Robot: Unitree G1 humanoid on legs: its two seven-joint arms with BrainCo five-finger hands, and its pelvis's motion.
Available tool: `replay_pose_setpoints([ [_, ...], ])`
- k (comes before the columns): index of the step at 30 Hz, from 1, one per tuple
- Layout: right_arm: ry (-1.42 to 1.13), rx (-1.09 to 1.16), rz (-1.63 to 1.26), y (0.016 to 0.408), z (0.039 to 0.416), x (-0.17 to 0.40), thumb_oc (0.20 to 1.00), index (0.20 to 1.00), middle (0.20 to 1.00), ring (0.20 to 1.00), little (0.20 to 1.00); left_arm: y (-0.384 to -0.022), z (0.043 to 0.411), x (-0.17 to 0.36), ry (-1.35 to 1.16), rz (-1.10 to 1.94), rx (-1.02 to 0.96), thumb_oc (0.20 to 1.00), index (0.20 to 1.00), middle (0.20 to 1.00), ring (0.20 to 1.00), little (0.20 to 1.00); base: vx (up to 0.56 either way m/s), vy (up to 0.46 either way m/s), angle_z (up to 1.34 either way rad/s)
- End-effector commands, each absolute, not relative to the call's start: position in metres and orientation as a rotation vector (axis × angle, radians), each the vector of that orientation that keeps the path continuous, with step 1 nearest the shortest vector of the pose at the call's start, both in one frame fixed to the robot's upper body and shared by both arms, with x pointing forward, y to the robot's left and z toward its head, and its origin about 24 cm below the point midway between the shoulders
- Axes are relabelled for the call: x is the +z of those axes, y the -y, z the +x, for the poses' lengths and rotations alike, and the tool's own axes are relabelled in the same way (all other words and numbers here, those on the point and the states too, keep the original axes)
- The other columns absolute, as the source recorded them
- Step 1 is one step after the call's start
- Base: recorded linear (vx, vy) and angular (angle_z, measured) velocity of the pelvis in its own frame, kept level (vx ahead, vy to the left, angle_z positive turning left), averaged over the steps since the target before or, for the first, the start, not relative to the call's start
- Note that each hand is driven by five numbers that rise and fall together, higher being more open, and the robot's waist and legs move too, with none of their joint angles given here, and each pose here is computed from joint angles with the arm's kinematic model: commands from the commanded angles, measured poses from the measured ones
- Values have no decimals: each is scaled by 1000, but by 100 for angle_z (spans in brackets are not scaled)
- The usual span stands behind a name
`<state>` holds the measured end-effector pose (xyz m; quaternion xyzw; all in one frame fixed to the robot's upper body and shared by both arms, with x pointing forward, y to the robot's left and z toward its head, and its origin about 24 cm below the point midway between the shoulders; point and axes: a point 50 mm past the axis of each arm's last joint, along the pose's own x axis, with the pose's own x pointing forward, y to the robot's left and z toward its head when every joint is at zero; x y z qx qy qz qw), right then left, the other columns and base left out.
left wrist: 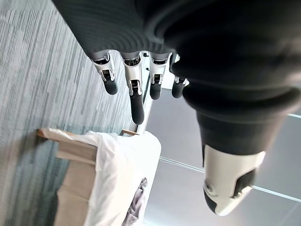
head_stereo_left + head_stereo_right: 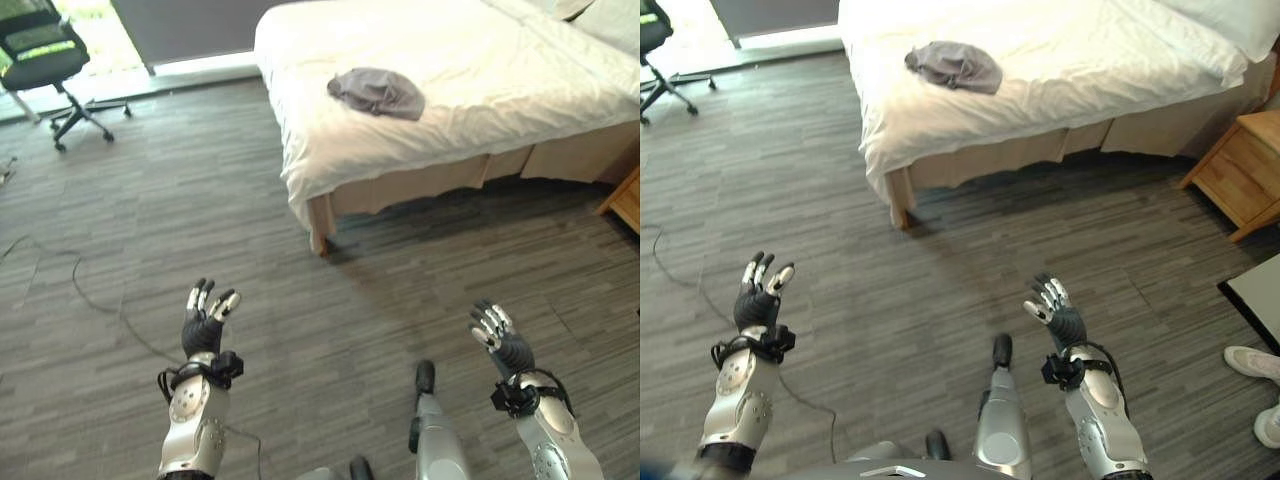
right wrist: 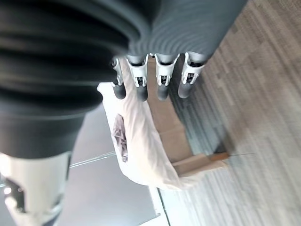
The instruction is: Pick up bed clothes into laundry basket.
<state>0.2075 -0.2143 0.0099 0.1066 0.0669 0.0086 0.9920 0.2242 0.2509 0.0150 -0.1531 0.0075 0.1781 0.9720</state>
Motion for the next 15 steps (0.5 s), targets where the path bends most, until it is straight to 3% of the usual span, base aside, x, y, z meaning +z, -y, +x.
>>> replay_pose_setpoints([
  [1, 18, 28, 188, 223, 225, 38, 1000, 1000, 1000, 1000, 1000, -246, 232, 47, 150, -294, 277, 1000, 1000, 1000, 1000, 1000, 685, -449, 10],
  [4, 44, 16, 245, 223, 231, 41, 1000, 1000, 1000, 1000, 1000, -240, 236, 52, 175, -364, 253, 1000, 1000, 1000, 1000, 1000, 427, -415, 45],
  [7, 54, 7, 202, 226, 233, 46, 1000, 1000, 1000, 1000, 1000, -237, 238, 48, 158, -385, 250, 1000, 1000, 1000, 1000, 1000, 332, -196, -48],
  [12, 107, 21, 188, 225, 238, 56, 1000, 1000, 1000, 1000, 1000, -238, 235, 39, 116, -390, 249, 1000, 1000, 1000, 1000, 1000, 420, -24, -14],
  [15, 120, 65, 155, 216, 243, 60, 1000, 1000, 1000, 1000, 1000, -242, 231, 38, 109, -362, 262, 1000, 1000, 1000, 1000, 1000, 753, 141, -21],
])
